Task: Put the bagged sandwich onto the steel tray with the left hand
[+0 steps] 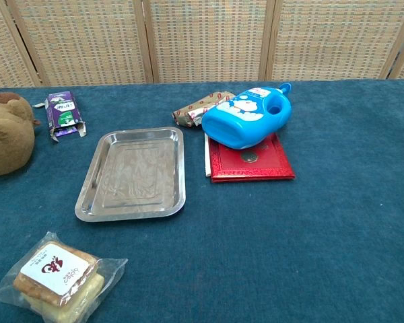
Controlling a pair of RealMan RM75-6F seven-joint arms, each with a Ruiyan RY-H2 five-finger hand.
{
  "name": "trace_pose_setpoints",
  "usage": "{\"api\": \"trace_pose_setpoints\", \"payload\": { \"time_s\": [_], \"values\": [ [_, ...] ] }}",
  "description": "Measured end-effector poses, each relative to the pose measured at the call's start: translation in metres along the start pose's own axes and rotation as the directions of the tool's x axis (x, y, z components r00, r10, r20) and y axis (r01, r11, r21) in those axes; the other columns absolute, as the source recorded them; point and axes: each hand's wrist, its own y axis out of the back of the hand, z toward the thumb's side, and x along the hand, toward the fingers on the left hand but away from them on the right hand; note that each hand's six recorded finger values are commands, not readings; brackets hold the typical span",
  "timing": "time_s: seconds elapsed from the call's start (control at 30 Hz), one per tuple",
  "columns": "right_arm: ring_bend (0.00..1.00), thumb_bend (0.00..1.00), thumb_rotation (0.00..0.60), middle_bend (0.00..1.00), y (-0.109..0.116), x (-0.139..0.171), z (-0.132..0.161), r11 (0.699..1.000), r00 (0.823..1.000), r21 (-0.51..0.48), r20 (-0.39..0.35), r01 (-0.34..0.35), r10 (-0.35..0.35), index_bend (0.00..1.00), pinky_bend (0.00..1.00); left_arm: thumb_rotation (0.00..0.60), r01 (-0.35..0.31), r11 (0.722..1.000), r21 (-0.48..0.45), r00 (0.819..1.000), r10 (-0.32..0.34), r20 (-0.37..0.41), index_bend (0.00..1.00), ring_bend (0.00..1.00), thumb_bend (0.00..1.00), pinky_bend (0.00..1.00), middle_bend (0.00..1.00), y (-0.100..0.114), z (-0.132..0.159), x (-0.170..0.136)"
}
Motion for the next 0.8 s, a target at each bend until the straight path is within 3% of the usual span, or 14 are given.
{"api": "trace_pose_setpoints", "payload": {
  "time_s": [0.27, 0.37, 0.47, 0.57, 0.7, 0.8],
  "values": [
    [0.0, 0.0, 0.6, 0.0, 0.001, 0.0, 0.0, 1.0, 1.0, -0.008, 0.002, 0.0, 0.0, 0.0, 0.0, 0.6, 0.011, 1.0, -0.007, 1.0, -0.011, 0.007, 0.0, 0.0, 0.0, 0.0, 0.0, 0.0, 0.002, -0.006],
    [0.0, 0.0, 0.6, 0.0, 0.002, 0.001, 0.001, 1.0, 1.0, -0.012, 0.0, 0.001, -0.001, 0.0, 0.0, 0.6, 0.04, 0.999, -0.017, 0.998, -0.039, 0.053, 0.0, 0.0, 0.0, 0.0, 0.0, -0.001, 0.014, -0.012],
    [0.0, 0.0, 0.6, 0.0, 0.002, 0.0, 0.0, 1.0, 1.0, -0.012, 0.005, -0.001, 0.001, 0.0, 0.0, 0.6, 0.078, 0.997, -0.013, 0.986, -0.075, 0.149, 0.0, 0.0, 0.0, 0.0, 0.0, -0.004, 0.034, -0.018],
    [0.0, 0.0, 0.6, 0.0, 0.002, -0.001, -0.002, 1.0, 1.0, -0.013, 0.014, -0.004, 0.004, 0.0, 0.0, 0.6, 0.122, 0.992, 0.019, 0.953, -0.123, 0.277, 0.0, 0.0, 0.0, 0.0, 0.0, -0.01, 0.059, -0.024],
    [0.0, 0.0, 0.6, 0.0, 0.003, -0.002, -0.003, 1.0, 1.0, -0.018, 0.02, 0.0, 0.0, 0.0, 0.0, 0.6, 0.196, 0.974, 0.114, 0.871, -0.227, 0.435, 0.0, 0.0, 0.0, 0.0, 0.0, -0.029, 0.095, -0.031],
    [0.0, 0.0, 0.6, 0.0, 0.004, -0.002, -0.004, 1.0, 1.0, -0.02, 0.023, 0.0, 0.0, 0.0, 0.0, 0.6, 0.233, 0.956, 0.179, 0.809, -0.293, 0.51, 0.0, 0.0, 0.0, 0.0, 0.0, -0.044, 0.117, -0.032]
  ]
}}
